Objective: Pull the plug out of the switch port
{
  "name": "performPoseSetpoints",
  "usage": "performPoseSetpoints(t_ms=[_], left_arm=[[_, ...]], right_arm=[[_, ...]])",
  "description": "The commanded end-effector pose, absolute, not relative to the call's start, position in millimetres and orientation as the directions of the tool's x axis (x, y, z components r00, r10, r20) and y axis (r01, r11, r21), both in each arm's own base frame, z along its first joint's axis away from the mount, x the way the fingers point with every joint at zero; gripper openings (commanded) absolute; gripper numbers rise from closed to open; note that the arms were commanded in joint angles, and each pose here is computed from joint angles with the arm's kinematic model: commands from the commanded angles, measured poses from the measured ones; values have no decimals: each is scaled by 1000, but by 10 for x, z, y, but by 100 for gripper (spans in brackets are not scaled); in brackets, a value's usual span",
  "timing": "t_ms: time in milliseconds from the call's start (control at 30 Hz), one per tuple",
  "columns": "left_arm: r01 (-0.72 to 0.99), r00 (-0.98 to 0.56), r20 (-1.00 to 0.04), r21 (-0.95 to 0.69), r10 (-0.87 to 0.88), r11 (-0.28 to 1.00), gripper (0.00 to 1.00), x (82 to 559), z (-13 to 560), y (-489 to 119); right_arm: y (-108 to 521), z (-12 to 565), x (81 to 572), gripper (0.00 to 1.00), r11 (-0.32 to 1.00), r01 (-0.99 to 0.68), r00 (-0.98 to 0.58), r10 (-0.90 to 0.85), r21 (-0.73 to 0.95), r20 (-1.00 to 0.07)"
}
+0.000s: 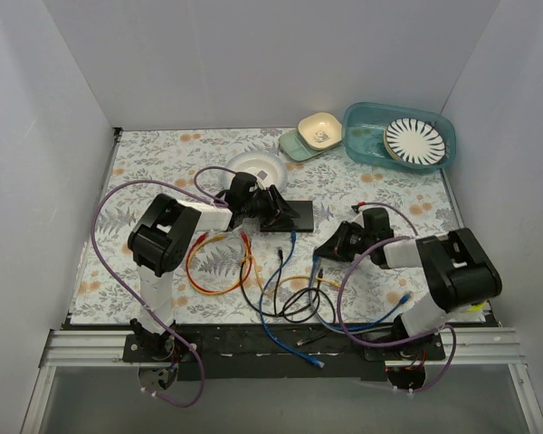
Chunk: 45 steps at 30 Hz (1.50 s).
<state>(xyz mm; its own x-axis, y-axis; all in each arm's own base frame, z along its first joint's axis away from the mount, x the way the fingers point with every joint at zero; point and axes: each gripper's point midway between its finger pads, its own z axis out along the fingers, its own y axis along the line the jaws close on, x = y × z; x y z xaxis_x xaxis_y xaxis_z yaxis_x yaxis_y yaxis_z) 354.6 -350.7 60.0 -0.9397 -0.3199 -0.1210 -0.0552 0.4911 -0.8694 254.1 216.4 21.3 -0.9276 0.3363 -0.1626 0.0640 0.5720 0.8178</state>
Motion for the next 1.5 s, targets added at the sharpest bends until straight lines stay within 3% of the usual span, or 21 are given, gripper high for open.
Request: performPoseSetpoints(t_ms=[0, 100, 133, 233, 333, 467, 667, 900, 1167, 1467], left_arm=[[-159, -930, -86, -784, -358, 599, 41, 3462, 193, -3216], [-159, -926, -93, -783, -366, 601, 41, 3488, 210, -3162], [-155, -926, -97, -784, -366, 601, 41, 3486, 223, -3152], [-153, -925, -99, -787, -367, 598, 41, 3485, 240, -3146], [-150, -925, -98, -793, -366, 591, 41, 3482, 267, -3155], [-149, -924, -100, -795, -369, 588, 41, 3474, 296, -3143], [-151, -924, -98, -794, -370, 589, 41, 3444, 295, -3125], [-154, -922, -101, -791, -374, 592, 41, 3419, 305, -3094], [-158, -921, -102, -785, -376, 599, 41, 3386, 302, -3066], [-156, -922, -106, -779, -372, 607, 41, 3369, 296, -3042]], right_arm=[[1519, 113, 2724, 1, 761, 198, -834, 462, 618, -301], [1463, 311, 2934, 1, 801, 125, -817, 418, 586, -397], [1505, 367, 2968, 16, 802, 78, -823, 387, 593, -415], [1739, 676, 3090, 40, 737, -31, -810, 378, 675, -449], [2025, 999, 3167, 47, 687, -161, -787, 344, 709, -512], [2411, 1170, 3168, 49, 644, -260, -803, 270, 719, -532], [2830, 860, 3035, 46, 588, -241, -889, 185, 772, -418], [2828, 487, 2933, 44, 593, -125, -930, 210, 795, -303], [2780, 291, 3055, 44, 627, -62, -920, 266, 777, -287], [2691, 250, 3168, 40, 531, 50, -891, 407, 846, -203]])
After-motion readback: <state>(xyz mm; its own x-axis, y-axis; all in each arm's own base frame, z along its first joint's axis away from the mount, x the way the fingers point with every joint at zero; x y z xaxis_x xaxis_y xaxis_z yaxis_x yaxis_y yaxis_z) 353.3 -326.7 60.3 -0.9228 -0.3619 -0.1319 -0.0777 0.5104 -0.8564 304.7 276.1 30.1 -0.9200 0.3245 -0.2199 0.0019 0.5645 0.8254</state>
